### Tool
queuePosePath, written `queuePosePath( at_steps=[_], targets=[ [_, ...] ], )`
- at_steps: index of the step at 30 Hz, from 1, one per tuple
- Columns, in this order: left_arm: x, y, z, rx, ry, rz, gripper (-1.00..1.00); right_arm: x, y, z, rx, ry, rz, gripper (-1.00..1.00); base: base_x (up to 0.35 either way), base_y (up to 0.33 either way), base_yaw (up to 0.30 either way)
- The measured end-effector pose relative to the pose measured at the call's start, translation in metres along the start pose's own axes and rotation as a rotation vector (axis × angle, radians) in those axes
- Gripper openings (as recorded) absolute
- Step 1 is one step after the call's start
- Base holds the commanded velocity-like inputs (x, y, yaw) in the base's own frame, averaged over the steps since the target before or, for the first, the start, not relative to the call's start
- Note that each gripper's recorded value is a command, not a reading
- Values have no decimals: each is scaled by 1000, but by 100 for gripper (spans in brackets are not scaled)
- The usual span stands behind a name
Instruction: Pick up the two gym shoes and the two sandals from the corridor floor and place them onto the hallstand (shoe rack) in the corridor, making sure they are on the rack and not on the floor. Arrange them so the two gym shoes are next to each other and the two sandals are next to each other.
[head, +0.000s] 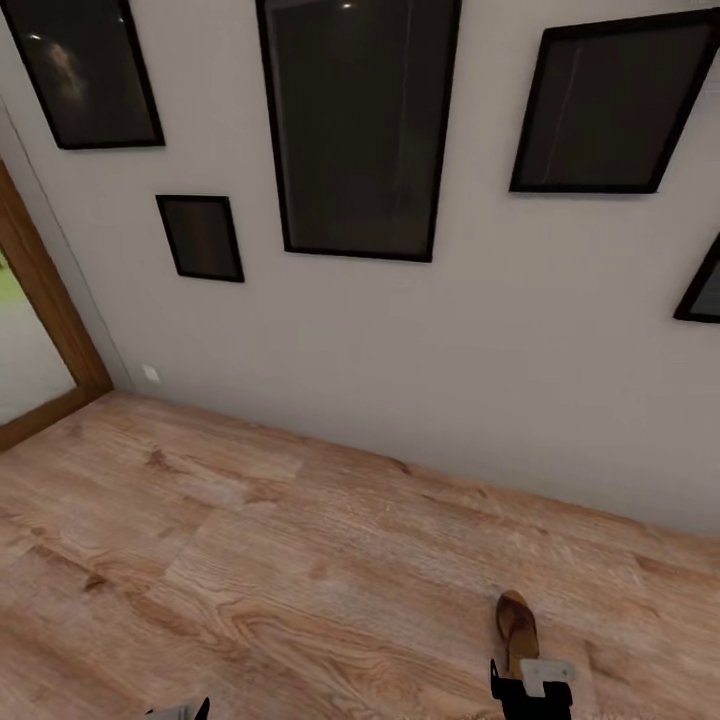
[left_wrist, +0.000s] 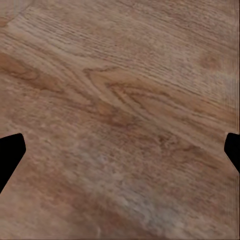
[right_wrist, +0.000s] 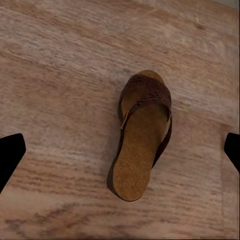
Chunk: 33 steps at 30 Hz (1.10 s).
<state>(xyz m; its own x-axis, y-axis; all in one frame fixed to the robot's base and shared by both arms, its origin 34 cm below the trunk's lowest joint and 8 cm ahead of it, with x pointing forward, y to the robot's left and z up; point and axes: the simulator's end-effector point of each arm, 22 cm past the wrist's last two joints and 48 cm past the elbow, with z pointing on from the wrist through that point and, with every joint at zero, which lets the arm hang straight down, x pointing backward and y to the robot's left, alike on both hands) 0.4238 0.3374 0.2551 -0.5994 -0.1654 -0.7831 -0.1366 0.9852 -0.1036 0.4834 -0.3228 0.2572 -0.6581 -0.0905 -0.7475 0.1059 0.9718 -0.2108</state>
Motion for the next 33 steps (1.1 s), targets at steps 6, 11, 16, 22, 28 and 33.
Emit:
queuePosePath(
  at_steps=[6, 11, 16, 22, 28, 33],
  targets=[
    [0, -1, 0, 1, 3, 0, 100, 0, 0, 0, 0, 0, 0, 100, 0, 0, -261],
    [-24, -8, 16, 8, -31, -7, 100, -3, 1, 1, 1, -7, 5, 100, 0, 0, -261],
    [-60, -15, 38, 11, -71, -14, 100, -6, 2, 1, 0, -12, 7, 100, 0, 0, -261],
    [-121, -27, 86, -19, -32, -5, 100, -67, -3, 16, 16, -144, 35, 100, 0, 0, -263],
    [-142, -49, 100, 7, -18, 45, 100, -123, -6, 23, 24, -260, 58, 100, 0, 0, -150],
    [-141, -54, 101, 17, -10, 68, 100, -130, -4, 23, 19, -275, 57, 100, 0, 0, -36]
  ],
)
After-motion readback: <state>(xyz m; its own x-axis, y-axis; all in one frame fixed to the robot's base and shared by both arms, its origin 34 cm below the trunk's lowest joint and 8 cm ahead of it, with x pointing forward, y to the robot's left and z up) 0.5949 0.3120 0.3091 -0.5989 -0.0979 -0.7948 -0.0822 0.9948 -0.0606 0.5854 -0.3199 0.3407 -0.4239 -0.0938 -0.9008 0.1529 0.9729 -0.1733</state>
